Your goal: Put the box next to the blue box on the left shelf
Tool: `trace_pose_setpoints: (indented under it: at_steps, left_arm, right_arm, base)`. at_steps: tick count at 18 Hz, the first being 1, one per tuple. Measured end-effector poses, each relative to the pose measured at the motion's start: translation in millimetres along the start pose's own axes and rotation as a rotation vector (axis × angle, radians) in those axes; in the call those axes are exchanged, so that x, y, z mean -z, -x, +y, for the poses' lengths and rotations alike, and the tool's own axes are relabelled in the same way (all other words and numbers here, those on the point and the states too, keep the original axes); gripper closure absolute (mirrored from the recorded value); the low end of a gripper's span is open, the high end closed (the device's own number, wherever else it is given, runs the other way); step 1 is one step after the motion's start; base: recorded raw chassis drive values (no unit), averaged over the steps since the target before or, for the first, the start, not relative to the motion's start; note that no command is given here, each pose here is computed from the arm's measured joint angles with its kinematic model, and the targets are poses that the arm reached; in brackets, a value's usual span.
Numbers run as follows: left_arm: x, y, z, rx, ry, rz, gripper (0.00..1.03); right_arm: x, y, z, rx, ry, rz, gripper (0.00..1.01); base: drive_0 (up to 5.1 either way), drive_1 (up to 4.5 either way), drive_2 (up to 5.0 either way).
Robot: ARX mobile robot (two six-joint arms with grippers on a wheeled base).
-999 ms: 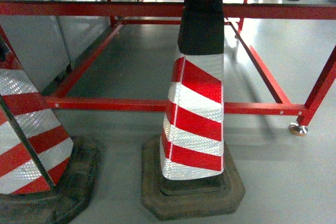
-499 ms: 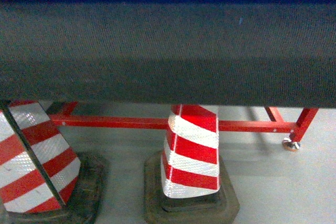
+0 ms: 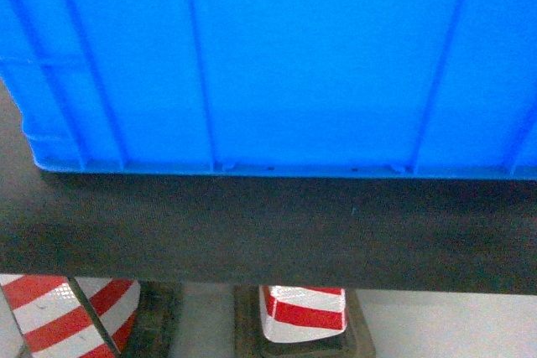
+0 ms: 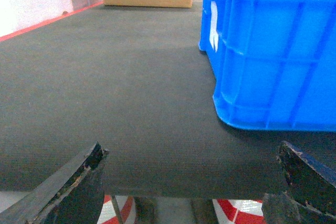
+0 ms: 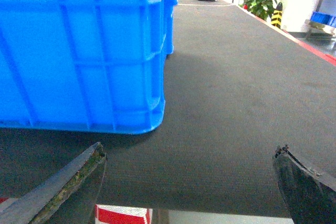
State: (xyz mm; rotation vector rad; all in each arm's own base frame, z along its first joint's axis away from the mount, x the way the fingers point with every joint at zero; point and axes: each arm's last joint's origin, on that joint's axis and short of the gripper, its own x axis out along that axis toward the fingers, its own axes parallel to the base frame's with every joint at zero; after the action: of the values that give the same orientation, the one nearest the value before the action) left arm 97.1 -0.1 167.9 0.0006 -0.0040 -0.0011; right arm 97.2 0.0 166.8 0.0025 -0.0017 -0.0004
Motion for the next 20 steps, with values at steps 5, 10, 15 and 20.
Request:
trace_pose_setpoints:
  at_steps: [5,10,15,20]
  left_arm:
    - [-0.1,0.0,0.0,-0.001,0.000,-0.001,0.05]
    - [-0.1,0.0,0.0,0.000,0.000,-0.001,0.05]
    - [-0.1,0.0,0.0,-0.001,0.000,-0.001,0.05]
    - [-0.1,0.0,0.0,-0.001,0.000,-0.001,0.05]
  right_arm:
    - [-0.1,0.0,0.0,0.000,0.000,-0.002,0.03]
    - [0.0,0.0,0.0,-0.001,0.000,0.000,0.03]
    - [0.0,0.0,0.0,0.000,0.000,0.000,0.03]
    - [0.0,0.0,0.0,0.000,0.000,0.000,0.03]
  base:
    - [0.0,0.00,0.0]
    - [0.0,0.00,0.0]
    - [0.0,0.00,0.0]
    - [0.0,0.00,0.0]
